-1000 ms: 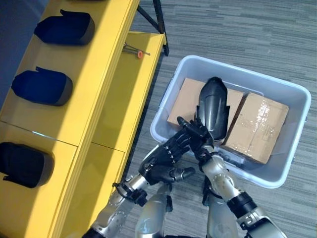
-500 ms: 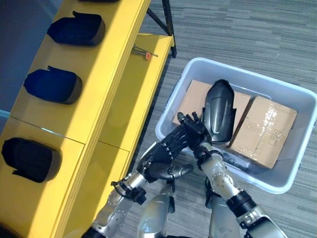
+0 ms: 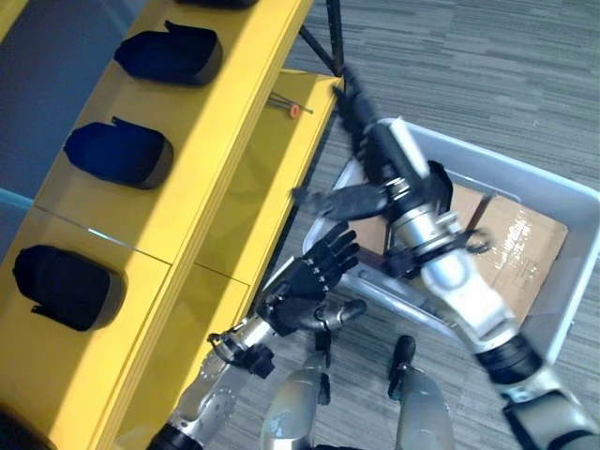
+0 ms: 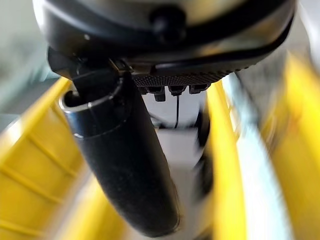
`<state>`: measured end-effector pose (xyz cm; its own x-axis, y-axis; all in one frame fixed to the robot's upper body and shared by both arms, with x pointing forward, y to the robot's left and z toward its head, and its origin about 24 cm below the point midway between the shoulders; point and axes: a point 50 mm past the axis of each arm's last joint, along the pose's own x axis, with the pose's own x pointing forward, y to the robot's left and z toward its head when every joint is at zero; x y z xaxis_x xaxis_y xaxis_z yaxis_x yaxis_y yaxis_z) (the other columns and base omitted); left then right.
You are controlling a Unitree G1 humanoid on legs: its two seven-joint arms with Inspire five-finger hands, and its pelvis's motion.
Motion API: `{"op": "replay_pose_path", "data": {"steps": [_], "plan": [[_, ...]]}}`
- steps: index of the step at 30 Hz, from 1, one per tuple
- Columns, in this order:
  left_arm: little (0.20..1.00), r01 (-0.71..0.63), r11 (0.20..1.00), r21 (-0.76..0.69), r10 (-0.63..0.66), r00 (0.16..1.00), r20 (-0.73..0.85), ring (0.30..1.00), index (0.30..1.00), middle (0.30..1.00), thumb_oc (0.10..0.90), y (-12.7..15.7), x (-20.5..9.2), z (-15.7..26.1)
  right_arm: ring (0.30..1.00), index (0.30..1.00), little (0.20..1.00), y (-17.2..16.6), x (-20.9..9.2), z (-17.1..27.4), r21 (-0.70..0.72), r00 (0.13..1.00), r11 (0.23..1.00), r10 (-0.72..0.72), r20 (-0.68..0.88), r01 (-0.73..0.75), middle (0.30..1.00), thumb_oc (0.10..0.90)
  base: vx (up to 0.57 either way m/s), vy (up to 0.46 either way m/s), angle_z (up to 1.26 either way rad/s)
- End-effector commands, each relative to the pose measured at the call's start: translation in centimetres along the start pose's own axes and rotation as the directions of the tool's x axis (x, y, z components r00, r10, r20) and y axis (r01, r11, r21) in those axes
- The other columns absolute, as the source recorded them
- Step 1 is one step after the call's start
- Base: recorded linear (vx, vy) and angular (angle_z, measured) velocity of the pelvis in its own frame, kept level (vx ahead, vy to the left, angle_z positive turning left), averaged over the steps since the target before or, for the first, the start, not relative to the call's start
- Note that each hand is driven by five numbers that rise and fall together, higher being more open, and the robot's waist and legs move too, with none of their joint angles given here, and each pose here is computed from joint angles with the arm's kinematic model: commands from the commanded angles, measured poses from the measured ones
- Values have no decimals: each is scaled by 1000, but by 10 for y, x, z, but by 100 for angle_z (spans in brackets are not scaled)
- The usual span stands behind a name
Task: Move parts from the plastic box to the shelf.
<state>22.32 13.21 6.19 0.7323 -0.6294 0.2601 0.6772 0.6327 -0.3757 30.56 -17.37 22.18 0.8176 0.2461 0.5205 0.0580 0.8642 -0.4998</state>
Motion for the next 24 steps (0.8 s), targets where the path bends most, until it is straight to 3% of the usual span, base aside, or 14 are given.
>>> {"op": "replay_pose_path", "data": {"steps": [1,3,4,7,8,10,11,15,17,18,19,22,24], "plan": [[1000,118,992,53,-123,987,103,1000,1000,1000,900,-13,4,21,1000,1000,1000,-4,3,32,-99,965,991,-67,253,95,1000,900,-29,-41,-5],[1000,116,991,62,-122,987,104,1000,1000,1000,900,-12,3,22,1000,1000,1000,-16,2,33,-151,959,980,-85,272,130,1000,900,-34,-55,-12],[1000,111,991,72,-119,987,106,1000,1000,1000,900,-10,2,25,1000,1000,1000,-39,1,30,-295,953,936,-106,284,192,1000,900,-48,-81,-22],[1000,113,990,80,-122,987,106,1000,1000,1000,900,-9,1,29,1000,1000,1000,-54,3,28,-461,953,860,-89,290,220,1000,900,-38,-69,-18],[1000,118,989,88,-126,987,100,1000,1000,1000,900,-8,1,30,1000,1000,1000,-65,5,22,-603,963,768,-61,263,214,1000,900,-32,-86,-7],[1000,125,988,96,-134,987,92,1000,1000,1000,900,-7,0,32,1000,1000,1000,-82,11,9,-746,986,647,-55,159,156,1000,900,-31,-82,-1],[1000,126,987,96,-135,987,91,1000,1000,1000,900,-7,0,32,1000,1000,1000,-84,11,6,-750,987,644,-64,144,151,1000,900,-18,-47,2],[1000,129,987,99,-137,987,86,1000,1000,1000,900,-6,2,34,1000,1000,1000,-96,13,-14,-631,983,761,-180,16,150,1000,900,-3,-22,1],[1000,137,986,99,-145,986,87,1000,1000,1000,900,-7,7,37,1000,1000,1000,-97,11,-38,-435,960,883,-250,-124,174,1000,900,0,0,0],[1000,137,986,99,-145,986,87,1000,1000,1000,900,-7,7,37,1000,1000,1000,-97,11,-37,-435,960,883,-250,-124,174,1000,900,-32,-26,2],[1000,141,985,103,-150,985,85,1000,1000,1000,900,-8,11,38,1000,1000,1000,-94,9,-48,-277,936,932,-293,-194,234,1000,900,-32,-32,1],[1000,163,979,119,-173,981,83,1000,1000,1000,900,-10,19,40,1000,1000,1000,-85,15,-57,-130,910,940,-338,-242,314,1000,900,-45,-33,4],[1000,170,979,110,-181,979,95,1000,1000,1000,900,-14,30,38,1000,1000,1000,-69,23,-69,44,871,910,-379,-313,412,1000,900,0,0,0]]}}
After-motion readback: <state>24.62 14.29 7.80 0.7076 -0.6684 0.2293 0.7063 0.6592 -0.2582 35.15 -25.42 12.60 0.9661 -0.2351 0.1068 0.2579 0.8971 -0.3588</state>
